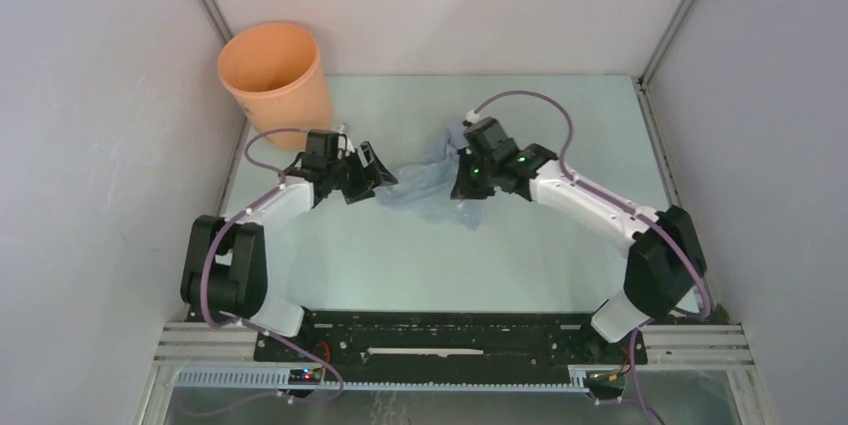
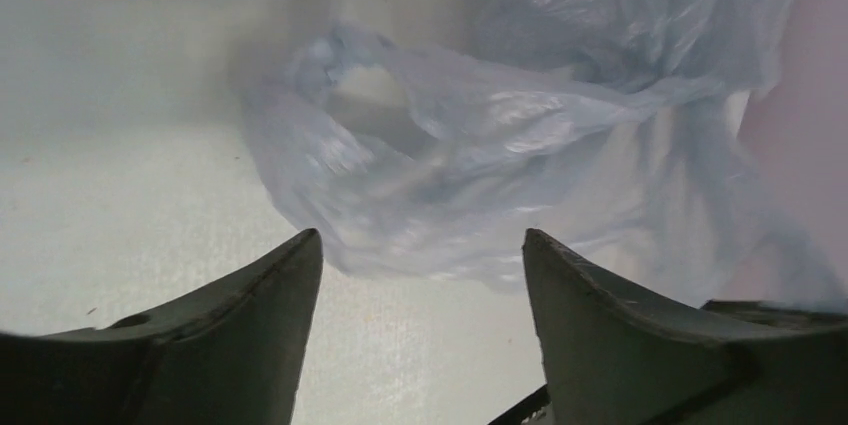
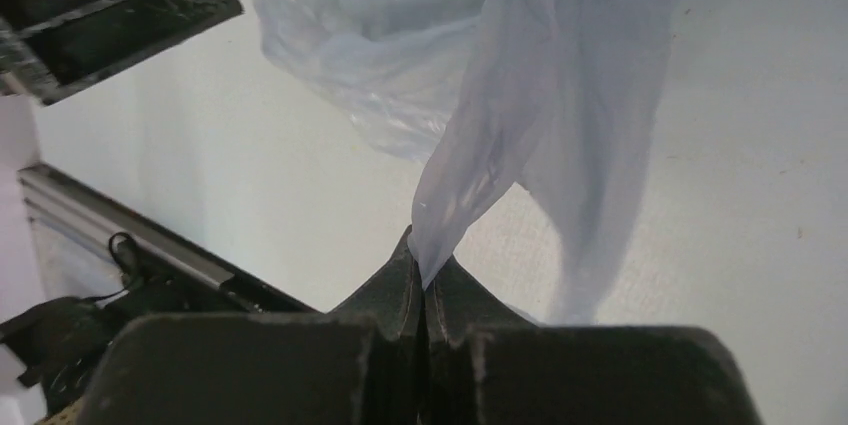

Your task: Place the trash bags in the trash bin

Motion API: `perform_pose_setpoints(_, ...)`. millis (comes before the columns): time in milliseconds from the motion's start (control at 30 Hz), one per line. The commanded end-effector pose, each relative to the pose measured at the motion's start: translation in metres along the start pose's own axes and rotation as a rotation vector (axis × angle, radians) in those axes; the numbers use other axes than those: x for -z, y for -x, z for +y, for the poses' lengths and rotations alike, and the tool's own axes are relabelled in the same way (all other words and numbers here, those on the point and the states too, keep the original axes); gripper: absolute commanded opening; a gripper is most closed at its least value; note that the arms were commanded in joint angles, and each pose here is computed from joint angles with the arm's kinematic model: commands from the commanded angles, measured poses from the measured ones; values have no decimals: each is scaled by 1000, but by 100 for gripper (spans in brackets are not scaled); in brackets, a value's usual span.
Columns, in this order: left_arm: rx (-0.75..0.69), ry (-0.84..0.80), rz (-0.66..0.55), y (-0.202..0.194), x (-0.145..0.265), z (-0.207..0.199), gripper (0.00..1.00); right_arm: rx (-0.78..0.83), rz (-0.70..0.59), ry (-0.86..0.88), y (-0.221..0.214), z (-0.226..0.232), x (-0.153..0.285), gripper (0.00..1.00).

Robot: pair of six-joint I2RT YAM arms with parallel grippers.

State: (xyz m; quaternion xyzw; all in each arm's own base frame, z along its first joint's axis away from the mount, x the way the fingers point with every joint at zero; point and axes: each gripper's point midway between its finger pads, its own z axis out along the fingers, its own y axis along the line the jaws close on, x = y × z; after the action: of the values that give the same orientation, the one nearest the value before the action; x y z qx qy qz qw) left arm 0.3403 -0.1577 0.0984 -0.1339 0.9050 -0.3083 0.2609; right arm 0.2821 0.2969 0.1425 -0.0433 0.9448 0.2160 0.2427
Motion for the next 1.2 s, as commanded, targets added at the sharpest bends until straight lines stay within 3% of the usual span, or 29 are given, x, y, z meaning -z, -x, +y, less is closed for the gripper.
perform_pose_setpoints(0,9,-52,52,-13,-12,3,76,28,105,200,-21,0,10,0)
perform_pose_setpoints(167,60,-52,38,-13,-16,4,82,-20,131,304,-27,-11,28,0)
perform_pose_setpoints(267,63,-117,81,-34,-23,-10,83,-37,137,328,-29,-14,36,0)
perform_pose_setpoints(367,22,-123,155,-63,-32,-15,76,-65,127,318,-28,-22,39,0)
perform_pose_setpoints(467,40,-35,120,-66,-37,5,69,-97,100,334,-22,-27,46,0)
perform_pose_setpoints(567,31,12,103,-62,-37,12,68,-107,89,333,-20,-33,50,0)
perform_pose_setpoints(667,69,-1,65,-64,-32,11,82,-116,86,326,-22,-40,52,0)
perform_pose_setpoints(767,75,-29,67,-64,-39,7,83,-130,84,334,-25,-43,54,0)
perform_pose_setpoints(967,144,-103,102,-61,-60,-14,63,-181,82,341,-26,-49,57,0)
perform_pose_setpoints(1100,146,-115,101,-50,-70,-24,27,-327,56,359,-5,-57,62,0)
perform_pose_setpoints(1167,118,-132,39,-16,-64,-47,7,-392,45,355,10,-60,66,0)
